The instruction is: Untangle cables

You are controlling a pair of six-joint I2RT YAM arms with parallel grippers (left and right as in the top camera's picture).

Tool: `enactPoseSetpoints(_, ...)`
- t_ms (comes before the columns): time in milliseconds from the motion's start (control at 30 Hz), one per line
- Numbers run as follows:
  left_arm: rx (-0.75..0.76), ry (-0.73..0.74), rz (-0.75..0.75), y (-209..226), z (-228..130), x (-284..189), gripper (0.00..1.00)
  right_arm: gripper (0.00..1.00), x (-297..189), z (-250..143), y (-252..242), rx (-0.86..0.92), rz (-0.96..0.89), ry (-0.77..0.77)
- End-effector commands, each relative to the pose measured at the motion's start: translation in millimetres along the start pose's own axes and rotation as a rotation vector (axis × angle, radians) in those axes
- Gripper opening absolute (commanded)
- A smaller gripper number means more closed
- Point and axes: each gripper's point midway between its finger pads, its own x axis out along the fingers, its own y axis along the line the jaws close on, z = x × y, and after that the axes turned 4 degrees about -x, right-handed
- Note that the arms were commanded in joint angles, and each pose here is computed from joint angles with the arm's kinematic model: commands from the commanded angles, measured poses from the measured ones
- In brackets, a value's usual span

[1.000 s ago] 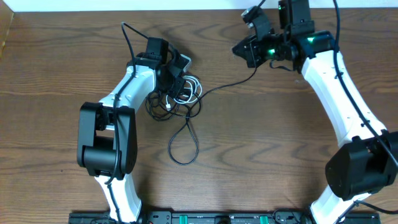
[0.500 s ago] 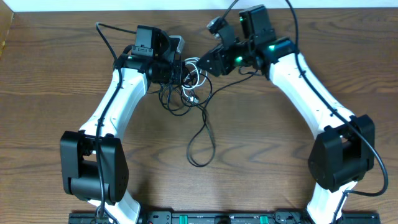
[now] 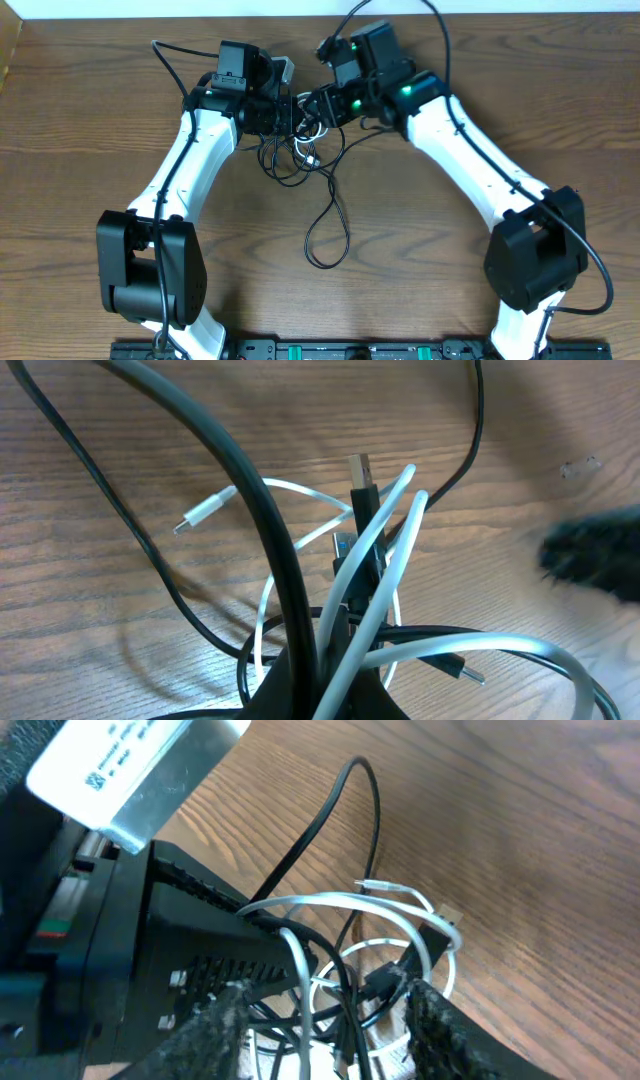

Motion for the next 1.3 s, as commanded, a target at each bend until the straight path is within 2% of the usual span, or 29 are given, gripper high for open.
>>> enactPoseSetpoints(0,-0.003,-0.011,-0.022,-5,5,-3,0.07,0.41,20,-14,-14,0.066,-0.089,0.038)
enactPoseSetpoints(100,-0.003,-0.011,-0.021,-5,5,-3,0.08,0.35,31,-22,-19,0.100,-0.092,0.061)
enactPoseSetpoints(200,-0.003,-0.011,-0.022,-5,5,-3,0.08,0.23,35,-25,-20,0.109,-0.090,0.068)
enactPoseSetpoints(267,-0.003,-0.011,-0.021,-5,5,-3,0.08,0.01,35,-24,-20,0.107,-0.089,0.065)
enactPoseSetpoints(367,-0.003,-0.011,-0.021,-5,5,-3,0.08,0.01,31,-18,-19,0.109,-0.069,0.048)
enactPoseSetpoints(467,-0.003,-0.015,-0.001,-1,6,-3,0.23,0.01,17,-9,-22,0.123,-0.033,0.020)
enactPoseSetpoints(633,-0.004,-0.022,0.030,4,7,-3,0.39,0.01,-20,14,-28,0.137,0.049,-0.049)
enactPoseSetpoints(867,-0.003,-0.022,0.030,4,7,-3,0.45,0.01,-55,19,-7,0.083,0.402,-0.078)
enactPoseSetpoints(1033,-0.004,-0.021,0.029,4,7,-3,0.47,0.01,-62,14,8,0.079,0.616,-0.074)
enactPoseSetpoints(1133,-0.007,-0.019,0.023,3,6,-2,0.48,0.01,-60,10,9,0.091,0.691,-0.067)
enactPoseSetpoints(1267,-0.002,0.000,-0.077,-15,4,-3,0.55,0.01,-54,6,7,0.122,0.736,-0.054)
